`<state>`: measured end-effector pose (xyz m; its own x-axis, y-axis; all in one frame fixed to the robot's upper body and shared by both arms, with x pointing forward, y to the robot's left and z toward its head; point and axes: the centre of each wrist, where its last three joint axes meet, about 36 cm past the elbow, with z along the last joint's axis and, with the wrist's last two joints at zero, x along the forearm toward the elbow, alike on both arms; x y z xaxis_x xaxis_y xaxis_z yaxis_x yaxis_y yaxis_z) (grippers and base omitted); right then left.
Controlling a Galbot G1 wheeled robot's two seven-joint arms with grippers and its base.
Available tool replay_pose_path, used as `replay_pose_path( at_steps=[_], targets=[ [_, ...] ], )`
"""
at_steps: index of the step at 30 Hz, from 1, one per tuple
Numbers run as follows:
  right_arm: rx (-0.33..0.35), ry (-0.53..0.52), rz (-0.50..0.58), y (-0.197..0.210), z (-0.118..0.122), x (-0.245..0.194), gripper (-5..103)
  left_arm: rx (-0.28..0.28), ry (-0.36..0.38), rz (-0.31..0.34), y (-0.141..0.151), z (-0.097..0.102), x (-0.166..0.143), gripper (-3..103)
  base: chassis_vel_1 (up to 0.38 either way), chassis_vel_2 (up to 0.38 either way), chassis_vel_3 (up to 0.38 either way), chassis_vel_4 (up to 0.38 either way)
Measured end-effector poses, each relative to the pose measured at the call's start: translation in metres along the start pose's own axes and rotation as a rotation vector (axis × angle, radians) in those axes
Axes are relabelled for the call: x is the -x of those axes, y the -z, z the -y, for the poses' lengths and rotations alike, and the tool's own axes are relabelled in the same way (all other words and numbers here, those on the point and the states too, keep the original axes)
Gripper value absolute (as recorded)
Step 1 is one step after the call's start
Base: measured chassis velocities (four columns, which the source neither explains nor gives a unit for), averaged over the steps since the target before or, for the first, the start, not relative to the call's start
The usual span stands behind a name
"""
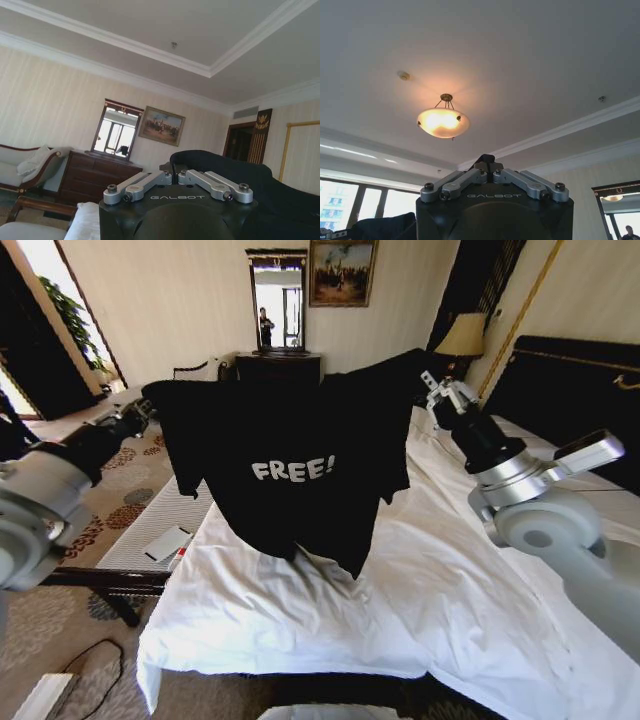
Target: Fold the clothes on the bed.
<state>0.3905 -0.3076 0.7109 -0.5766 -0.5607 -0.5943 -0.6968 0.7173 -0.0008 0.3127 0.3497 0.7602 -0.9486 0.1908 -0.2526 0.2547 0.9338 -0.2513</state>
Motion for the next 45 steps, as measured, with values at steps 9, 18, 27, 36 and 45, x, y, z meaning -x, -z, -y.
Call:
replay_pose_path(
  at_steps=[9, 18, 27, 36, 45],
  targets=[
    [-0.005, 0.023, 0.027, 0.029, -0.017, -0.004, 1, 0.020, -0.065, 0.070, 0.038, 0.012, -0.031, 0, 0.000, 0.000, 0.000, 0.000],
    [-0.020, 0.100, 0.014, 0.050, -0.064, -0.020, 1, 0.016, -0.140, 0.080, 0.058, 0.023, -0.067, 0, 0.000, 0.000, 0.000, 0.000],
    [0.004, -0.087, -0.107, 0.036, -0.064, -0.036, 1, -0.021, -0.046, 0.010, 0.055, 0.010, -0.080, 0, 0.000, 0.000, 0.000, 0.000],
    [0.036, -0.358, -0.431, -0.012, -0.070, -0.054, 1, -0.017, 0.108, -0.237, -0.005, -0.006, -0.056, 0, 0.000, 0.000, 0.000, 0.000],
    [0.070, -0.372, -0.609, -0.074, -0.042, -0.076, 1, 0.053, 0.078, -0.401, -0.063, -0.002, -0.029, 0, 0.000, 0.000, 0.000, 0.000]
  ],
)
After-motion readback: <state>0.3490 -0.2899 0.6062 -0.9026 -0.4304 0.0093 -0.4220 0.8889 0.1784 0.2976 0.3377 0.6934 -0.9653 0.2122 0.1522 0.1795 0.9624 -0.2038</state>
